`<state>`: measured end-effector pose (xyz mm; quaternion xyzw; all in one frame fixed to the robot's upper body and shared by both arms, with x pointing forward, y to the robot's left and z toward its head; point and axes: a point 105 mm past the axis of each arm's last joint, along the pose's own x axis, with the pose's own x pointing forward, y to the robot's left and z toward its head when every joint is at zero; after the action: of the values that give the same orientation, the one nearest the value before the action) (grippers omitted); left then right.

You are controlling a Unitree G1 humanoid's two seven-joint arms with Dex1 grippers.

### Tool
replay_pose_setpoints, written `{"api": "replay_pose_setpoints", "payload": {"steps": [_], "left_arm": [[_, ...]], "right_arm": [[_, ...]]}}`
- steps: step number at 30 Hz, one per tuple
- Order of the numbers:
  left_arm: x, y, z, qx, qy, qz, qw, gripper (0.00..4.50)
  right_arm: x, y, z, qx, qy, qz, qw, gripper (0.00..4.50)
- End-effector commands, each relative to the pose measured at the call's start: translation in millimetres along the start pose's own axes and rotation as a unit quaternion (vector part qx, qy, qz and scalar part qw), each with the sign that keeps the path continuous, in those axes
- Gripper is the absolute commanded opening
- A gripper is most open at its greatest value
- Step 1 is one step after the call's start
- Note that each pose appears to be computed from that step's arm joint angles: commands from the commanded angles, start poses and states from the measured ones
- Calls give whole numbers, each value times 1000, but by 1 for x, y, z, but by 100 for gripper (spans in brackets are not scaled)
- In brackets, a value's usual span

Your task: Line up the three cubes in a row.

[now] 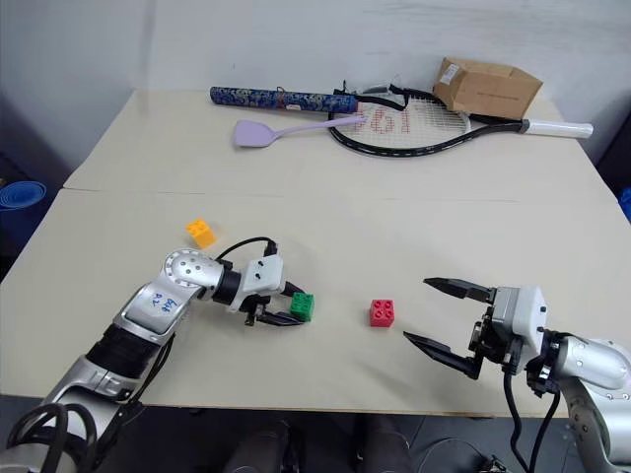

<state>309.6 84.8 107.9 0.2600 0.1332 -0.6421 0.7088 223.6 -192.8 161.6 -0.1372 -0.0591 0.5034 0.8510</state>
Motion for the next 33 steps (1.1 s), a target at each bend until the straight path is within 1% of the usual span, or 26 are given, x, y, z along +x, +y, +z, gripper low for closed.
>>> {"api": "replay_pose_setpoints", "payload": {"steps": [1, 2, 4, 7, 8, 10, 11, 12, 14, 15, 16, 18, 19, 21, 24, 25, 26, 27, 28, 32, 33], "left_arm": [[-34, 1, 25, 22, -64, 32, 997, 305], [-51, -2, 19, 17, -69, 47, 996, 305], [-71, -7, 10, 11, -70, 68, 995, 305], [-116, -27, -8, -14, -87, 111, 990, 305], [-125, -31, -10, -20, -92, 124, 988, 305], [-145, -40, -28, -32, -68, 165, 983, 305], [-153, -43, -36, -36, -54, 186, 980, 322], [-169, -45, -47, -51, -51, 234, 970, 339], [-209, -47, -72, -82, -53, 355, 930, 383], [-226, -51, -82, -99, -53, 406, 907, 423], [-236, -53, -88, -108, -53, 434, 893, 448], [-258, -69, -109, -148, -37, 484, 862, 448], [-265, -75, -116, -165, -32, 496, 852, 448], [-270, -81, -120, -181, -33, 500, 846, 448], [-271, -65, -111, -178, -61, 506, 842, 448], [-266, -48, -102, -177, -90, 500, 843, 448], [-254, -28, -92, -170, -105, 481, 854, 448], [-244, -12, -85, -166, -109, 463, 864, 448], [-237, -2, -81, -164, -107, 452, 870, 448], [-207, 57, -72, -151, -109, 434, 881, 448], [-199, 67, -71, -154, -107, 422, 887, 448]], "right_arm": [[-2, -3, 6, -10, -11, 3, 1000, 450], [-1, -4, 5, -8, -12, 9, 1000, 450], [-1, -4, 4, -7, -13, 16, 1000, 450], [4, -5, 3, -6, -23, 26, 999, 450], [5, -6, 2, -5, -25, 28, 999, 450], [8, -6, 1, -5, -28, 33, 999, 450], [10, -7, 2, -6, -33, 32, 999, 450], [11, -9, 2, -7, -37, 31, 999, 450], [13, -11, 4, -8, -47, 25, 999, 450], [14, -11, 4, -10, -50, 24, 998, 450], [14, -11, 4, -11, -52, 23, 998, 450], [15, -11, 5, -11, -62, 14, 998, 450], [16, -11, 6, -10, -65, 11, 998, 450], [16, -11, 6, -9, -67, 8, 998, 450], [17, -12, 7, -6, -69, 2, 998, 450], [18, -12, 8, -6, -71, 1, 997, 450], [21, -11, 9, -6, -75, 0, 997, 450], [24, -10, 11, -7, -78, 0, 997, 450], [26, -10, 12, -7, -81, 0, 997, 450], [34, -7, 13, -6, -93, 12, 996, 450], [36, -7, 13, -7, -95, 11, 995, 450]]}}
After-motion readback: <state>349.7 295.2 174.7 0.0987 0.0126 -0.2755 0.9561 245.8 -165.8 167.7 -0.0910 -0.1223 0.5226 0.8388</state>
